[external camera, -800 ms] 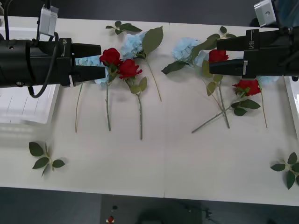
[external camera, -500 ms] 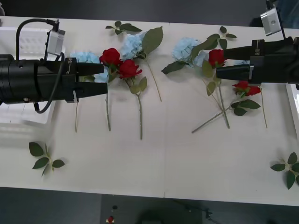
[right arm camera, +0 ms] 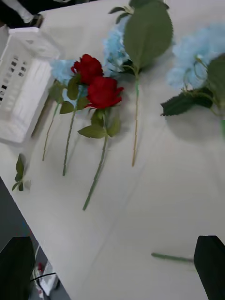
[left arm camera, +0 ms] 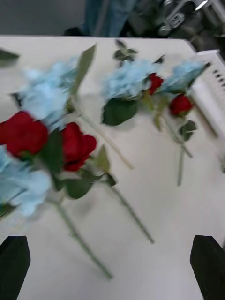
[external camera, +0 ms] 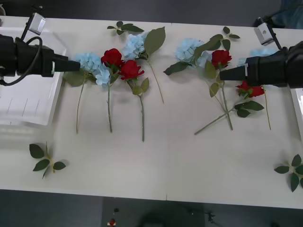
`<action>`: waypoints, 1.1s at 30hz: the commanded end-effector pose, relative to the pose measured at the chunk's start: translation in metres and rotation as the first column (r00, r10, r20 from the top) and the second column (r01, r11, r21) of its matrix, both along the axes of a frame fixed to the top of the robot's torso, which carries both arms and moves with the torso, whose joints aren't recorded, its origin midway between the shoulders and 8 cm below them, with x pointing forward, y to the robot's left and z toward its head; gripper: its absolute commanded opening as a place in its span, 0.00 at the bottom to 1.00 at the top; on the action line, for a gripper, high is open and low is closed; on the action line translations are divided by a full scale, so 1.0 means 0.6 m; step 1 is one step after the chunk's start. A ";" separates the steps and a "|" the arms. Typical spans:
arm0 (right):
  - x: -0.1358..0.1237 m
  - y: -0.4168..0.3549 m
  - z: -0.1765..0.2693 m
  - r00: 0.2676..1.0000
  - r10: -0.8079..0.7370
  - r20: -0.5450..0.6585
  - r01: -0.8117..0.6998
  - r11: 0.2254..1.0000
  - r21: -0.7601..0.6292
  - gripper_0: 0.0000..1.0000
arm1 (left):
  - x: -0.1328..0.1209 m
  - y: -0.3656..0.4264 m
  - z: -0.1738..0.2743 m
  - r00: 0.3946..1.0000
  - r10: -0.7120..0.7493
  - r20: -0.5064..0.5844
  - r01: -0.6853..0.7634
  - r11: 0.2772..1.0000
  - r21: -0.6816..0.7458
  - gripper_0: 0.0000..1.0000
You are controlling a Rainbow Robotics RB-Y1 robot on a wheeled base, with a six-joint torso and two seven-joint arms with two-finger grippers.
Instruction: Put the red flowers into the right box and the blue flowers into the left box
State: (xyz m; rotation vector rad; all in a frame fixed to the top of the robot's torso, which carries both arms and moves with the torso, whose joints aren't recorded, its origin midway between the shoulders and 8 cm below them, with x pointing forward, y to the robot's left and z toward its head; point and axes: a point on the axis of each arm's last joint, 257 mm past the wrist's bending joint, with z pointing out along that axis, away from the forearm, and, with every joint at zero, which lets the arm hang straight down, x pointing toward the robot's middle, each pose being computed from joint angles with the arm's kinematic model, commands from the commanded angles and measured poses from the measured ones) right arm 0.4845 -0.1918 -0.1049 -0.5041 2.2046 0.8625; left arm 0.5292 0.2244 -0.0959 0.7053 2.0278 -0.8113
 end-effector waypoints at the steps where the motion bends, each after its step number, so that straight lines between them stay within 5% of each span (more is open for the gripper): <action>1: 0.052 -0.047 0.013 0.986 -0.157 -0.052 0.157 0.988 0.002 1.00 | 0.037 0.050 -0.038 0.995 0.104 -0.015 -0.102 0.990 0.093 1.00; 12: 0.139 -0.213 -0.025 0.890 -0.455 -0.015 0.449 0.883 -0.139 1.00 | 0.106 0.113 -0.111 0.946 0.325 0.014 -0.318 0.914 0.252 1.00; 33: 0.179 -0.357 -0.098 0.783 -0.615 0.089 0.611 0.737 -0.290 1.00 | 0.176 0.078 -0.168 0.872 0.469 0.139 -0.483 0.782 0.393 1.00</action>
